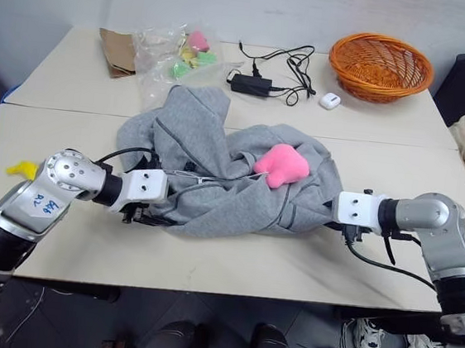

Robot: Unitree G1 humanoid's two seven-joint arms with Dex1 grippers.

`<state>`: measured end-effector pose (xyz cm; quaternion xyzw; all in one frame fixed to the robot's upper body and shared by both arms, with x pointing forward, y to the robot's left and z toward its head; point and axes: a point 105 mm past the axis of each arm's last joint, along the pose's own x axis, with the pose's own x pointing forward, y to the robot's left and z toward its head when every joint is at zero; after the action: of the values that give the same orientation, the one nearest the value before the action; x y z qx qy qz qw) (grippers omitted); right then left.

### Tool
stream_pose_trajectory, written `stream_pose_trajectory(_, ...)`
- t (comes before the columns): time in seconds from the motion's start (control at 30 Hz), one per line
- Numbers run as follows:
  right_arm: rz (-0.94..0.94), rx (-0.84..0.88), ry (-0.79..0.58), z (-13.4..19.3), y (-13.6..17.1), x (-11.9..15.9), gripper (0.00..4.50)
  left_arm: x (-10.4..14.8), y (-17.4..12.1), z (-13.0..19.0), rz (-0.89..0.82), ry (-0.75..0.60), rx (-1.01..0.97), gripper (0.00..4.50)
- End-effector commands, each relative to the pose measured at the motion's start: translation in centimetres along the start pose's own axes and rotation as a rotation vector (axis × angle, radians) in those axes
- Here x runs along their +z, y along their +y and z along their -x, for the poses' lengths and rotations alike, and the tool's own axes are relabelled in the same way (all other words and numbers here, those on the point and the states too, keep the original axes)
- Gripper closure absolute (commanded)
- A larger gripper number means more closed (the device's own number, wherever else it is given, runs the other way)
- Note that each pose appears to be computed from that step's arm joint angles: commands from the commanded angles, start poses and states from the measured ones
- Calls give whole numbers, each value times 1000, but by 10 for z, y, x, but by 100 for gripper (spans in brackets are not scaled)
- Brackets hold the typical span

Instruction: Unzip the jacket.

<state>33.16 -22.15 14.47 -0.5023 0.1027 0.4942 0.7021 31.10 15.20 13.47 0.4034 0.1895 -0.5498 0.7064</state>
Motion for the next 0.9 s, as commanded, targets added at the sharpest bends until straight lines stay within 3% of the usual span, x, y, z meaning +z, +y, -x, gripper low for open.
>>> stream_pose_trajectory(0.03,10,5,2,14,0,1,393,-6,-6,7,-33,33,-28,304)
stream_pose_trajectory(0.1,2,35,16,23,6,-2,450,-12,-18,12,-45,51,-104,368)
stream_pose_trajectory(0.17,-2,72,40,35,13,-5,450,-19,-20,19,-52,84,-119,434)
stream_pose_trajectory(0.2,-3,91,51,41,17,-6,450,-23,-17,22,-54,102,-109,447)
stream_pose_trajectory(0.37,-58,210,83,77,49,-2,450,-54,-32,52,-98,278,-204,447)
stream_pose_trajectory(0.73,-132,137,50,66,58,8,450,-43,-36,35,-50,161,-169,447)
stream_pose_trajectory(0.77,-148,141,54,69,57,8,396,-43,-37,35,-47,158,-170,397)
stream_pose_trajectory(0.9,-173,164,53,78,56,12,272,-40,-37,43,-33,149,-172,283)
